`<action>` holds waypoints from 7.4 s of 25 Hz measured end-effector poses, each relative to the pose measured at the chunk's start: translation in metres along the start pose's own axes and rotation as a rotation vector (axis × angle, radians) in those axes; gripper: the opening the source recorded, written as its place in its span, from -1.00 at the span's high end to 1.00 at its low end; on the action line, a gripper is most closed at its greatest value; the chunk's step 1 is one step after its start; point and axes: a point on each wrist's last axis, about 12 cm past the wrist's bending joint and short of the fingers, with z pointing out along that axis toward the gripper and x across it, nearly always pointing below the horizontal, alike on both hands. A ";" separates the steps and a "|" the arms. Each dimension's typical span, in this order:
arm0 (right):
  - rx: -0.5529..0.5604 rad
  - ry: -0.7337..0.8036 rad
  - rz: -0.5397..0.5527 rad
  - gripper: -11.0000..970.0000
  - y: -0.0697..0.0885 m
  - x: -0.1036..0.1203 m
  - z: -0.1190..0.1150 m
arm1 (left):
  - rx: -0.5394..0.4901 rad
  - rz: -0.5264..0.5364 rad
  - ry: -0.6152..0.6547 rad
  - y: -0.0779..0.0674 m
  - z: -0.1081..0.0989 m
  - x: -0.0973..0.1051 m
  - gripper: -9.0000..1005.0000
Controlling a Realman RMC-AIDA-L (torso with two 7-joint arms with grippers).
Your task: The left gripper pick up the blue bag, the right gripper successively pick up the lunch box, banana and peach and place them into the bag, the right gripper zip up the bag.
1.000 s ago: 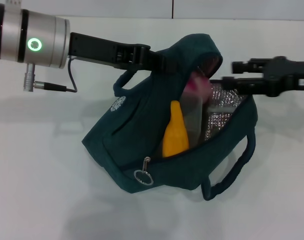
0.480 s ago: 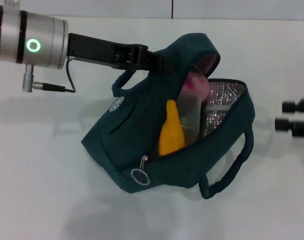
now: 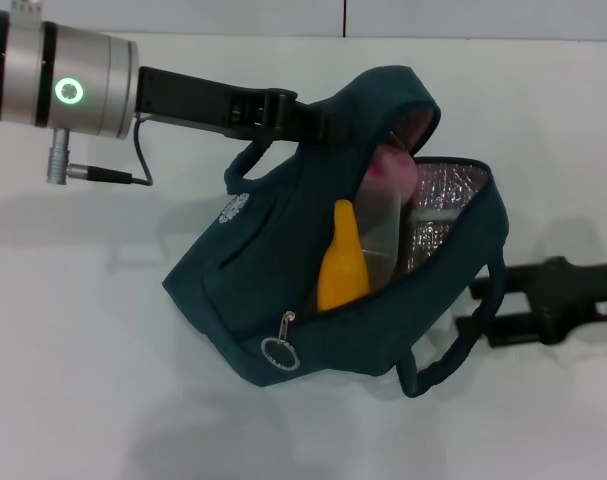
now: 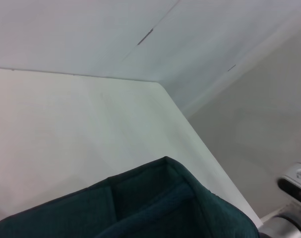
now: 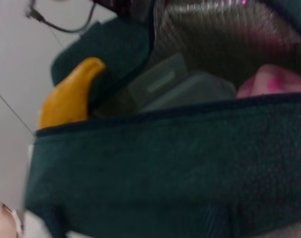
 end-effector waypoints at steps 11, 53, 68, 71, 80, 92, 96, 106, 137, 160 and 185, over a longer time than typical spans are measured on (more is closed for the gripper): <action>0.245 -0.290 0.010 -0.43 -0.029 -0.018 0.008 | -0.004 -0.015 -0.006 0.003 -0.003 0.005 0.87; 0.245 -0.625 -0.115 -0.43 0.004 -0.023 -0.072 | 0.213 -0.194 -0.153 0.045 0.009 0.081 0.86; 0.226 -0.522 -0.047 -0.43 0.007 -0.005 -0.075 | 0.129 -0.170 -0.201 0.058 0.002 0.085 0.86; 0.216 -0.571 -0.067 -0.43 0.012 -0.003 -0.088 | 0.128 -0.170 -0.201 0.058 0.002 0.085 0.86; 0.066 -0.643 -0.175 -0.43 0.034 -0.006 -0.097 | 0.133 -0.171 -0.196 0.057 0.005 0.087 0.86; -0.408 -0.269 -0.198 -0.43 0.068 0.009 -0.045 | 0.145 -0.176 -0.196 0.055 0.008 0.085 0.86; -0.413 -0.193 -0.144 -0.43 0.064 0.016 -0.034 | 0.146 -0.179 -0.200 0.055 0.008 0.085 0.86; -0.375 -0.075 -0.093 -0.43 0.044 0.008 0.008 | 0.148 -0.180 -0.202 0.055 0.008 0.085 0.86; -0.276 -0.125 -0.067 0.10 0.033 0.004 0.029 | 0.150 -0.184 -0.200 0.055 0.007 0.088 0.85; -0.232 -0.330 -0.045 0.97 0.038 0.015 -0.007 | 0.171 -0.166 -0.191 0.052 0.007 0.090 0.85; -0.261 -0.347 -0.169 0.96 0.033 -0.024 -0.007 | 0.217 0.193 -0.499 0.048 -0.032 0.144 0.03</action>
